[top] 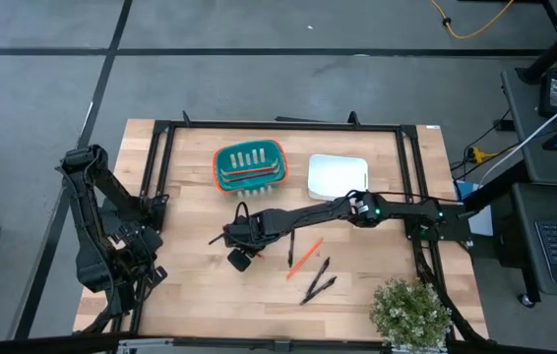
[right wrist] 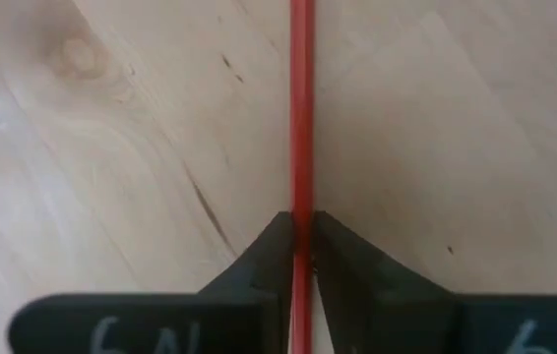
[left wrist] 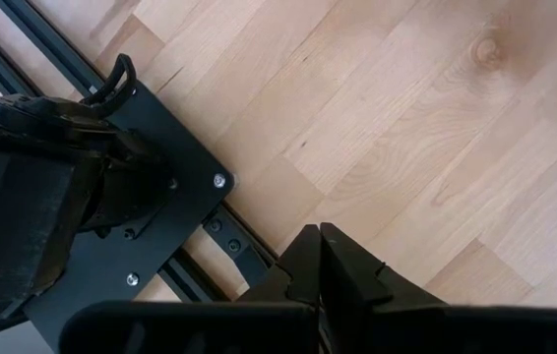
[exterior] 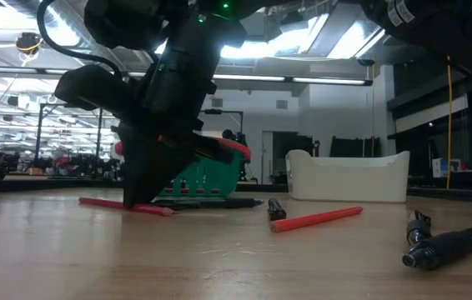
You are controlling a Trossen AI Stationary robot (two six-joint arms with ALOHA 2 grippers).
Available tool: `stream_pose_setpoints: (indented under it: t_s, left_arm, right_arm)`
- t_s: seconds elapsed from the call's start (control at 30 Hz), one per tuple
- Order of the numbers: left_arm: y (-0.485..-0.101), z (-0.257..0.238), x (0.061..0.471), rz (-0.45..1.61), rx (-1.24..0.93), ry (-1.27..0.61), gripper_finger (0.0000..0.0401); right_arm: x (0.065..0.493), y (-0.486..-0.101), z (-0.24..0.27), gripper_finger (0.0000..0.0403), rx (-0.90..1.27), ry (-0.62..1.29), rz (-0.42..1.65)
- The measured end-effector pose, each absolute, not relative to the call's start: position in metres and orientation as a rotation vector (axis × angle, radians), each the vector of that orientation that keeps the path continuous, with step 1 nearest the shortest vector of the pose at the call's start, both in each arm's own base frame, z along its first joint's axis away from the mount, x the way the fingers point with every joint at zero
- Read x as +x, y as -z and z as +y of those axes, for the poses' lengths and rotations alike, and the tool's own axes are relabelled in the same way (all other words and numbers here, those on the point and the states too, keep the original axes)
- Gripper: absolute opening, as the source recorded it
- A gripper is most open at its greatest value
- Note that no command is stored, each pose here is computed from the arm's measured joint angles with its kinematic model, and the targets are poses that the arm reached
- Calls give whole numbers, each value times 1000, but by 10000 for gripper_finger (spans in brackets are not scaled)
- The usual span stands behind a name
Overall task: Sort pens & pencils
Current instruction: Put the red pencil into the blue bin
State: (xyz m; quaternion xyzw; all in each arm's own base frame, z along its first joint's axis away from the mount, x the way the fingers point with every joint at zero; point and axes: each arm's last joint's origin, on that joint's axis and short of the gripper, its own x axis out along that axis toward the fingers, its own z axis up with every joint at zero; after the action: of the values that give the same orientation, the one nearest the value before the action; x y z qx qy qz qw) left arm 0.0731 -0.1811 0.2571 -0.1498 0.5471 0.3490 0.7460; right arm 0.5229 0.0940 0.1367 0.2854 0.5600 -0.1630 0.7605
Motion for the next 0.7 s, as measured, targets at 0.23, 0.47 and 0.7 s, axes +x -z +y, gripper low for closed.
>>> stream_pose_setpoints:
  t_s: [0.23,0.47,0.7]
  left_arm:
    - [-257,-181,73,1197,-328,-764,0]
    - [-257,-181,73,1197,-328,-764,0]
    - [-257,-181,73,1197,-328,-764,0]
  right_arm:
    - [522,-137,99,22,604,359,1217]
    - [521,-137,105,13,602,343,1217]
    - [524,-137,108,11,610,320,1189]
